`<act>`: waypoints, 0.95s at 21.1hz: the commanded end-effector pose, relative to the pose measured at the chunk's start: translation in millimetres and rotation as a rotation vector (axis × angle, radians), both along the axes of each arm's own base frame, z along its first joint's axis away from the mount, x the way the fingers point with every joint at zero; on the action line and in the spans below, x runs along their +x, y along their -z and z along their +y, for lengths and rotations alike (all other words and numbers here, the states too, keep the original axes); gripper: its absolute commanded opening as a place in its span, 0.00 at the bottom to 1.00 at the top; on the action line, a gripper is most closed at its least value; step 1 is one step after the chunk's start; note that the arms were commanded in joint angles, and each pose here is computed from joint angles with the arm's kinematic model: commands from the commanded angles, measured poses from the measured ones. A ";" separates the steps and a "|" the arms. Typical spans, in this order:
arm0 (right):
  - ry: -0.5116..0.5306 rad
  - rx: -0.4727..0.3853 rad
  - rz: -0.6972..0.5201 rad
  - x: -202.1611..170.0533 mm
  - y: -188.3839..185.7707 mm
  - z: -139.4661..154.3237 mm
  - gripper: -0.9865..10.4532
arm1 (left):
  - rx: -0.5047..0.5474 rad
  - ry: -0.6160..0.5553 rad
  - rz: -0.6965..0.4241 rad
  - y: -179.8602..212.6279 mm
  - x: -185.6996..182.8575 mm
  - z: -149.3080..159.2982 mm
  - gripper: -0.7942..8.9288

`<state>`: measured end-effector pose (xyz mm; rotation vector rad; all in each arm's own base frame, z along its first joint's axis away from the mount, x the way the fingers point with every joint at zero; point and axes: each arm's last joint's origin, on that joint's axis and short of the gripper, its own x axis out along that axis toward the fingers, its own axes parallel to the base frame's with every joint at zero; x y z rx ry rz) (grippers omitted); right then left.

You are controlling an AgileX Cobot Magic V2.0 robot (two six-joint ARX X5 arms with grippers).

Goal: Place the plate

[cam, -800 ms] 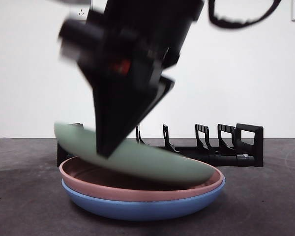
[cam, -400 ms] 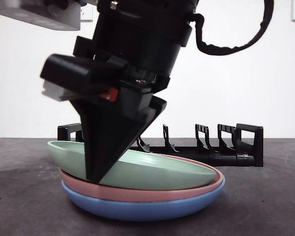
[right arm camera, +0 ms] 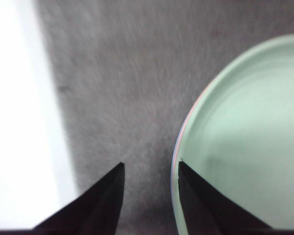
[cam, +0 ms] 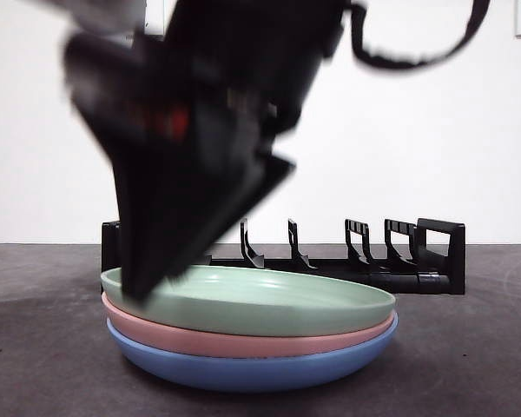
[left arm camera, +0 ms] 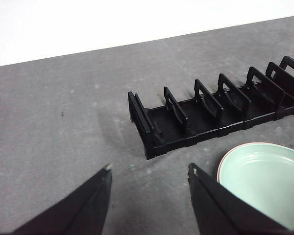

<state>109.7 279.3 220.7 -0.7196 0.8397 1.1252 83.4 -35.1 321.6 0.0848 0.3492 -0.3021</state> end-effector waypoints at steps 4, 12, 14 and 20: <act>0.115 0.215 -0.159 9.7 -59.3 -23.8 0.24 | -0.001 0.002 -0.027 -6.2 -0.7 0.2 0.34; 0.404 0.224 -0.299 62.0 -90.6 -100.2 0.24 | -0.017 0.002 -0.062 -9.8 1.3 -0.7 0.34; 0.465 0.226 -0.306 74.8 -92.8 -120.7 0.24 | -0.027 0.004 -0.097 -13.3 3.4 -1.7 0.34; 0.754 0.252 -0.441 108.9 -110.2 -197.5 0.24 | -0.002 0.023 -0.222 -24.7 22.7 -10.9 0.34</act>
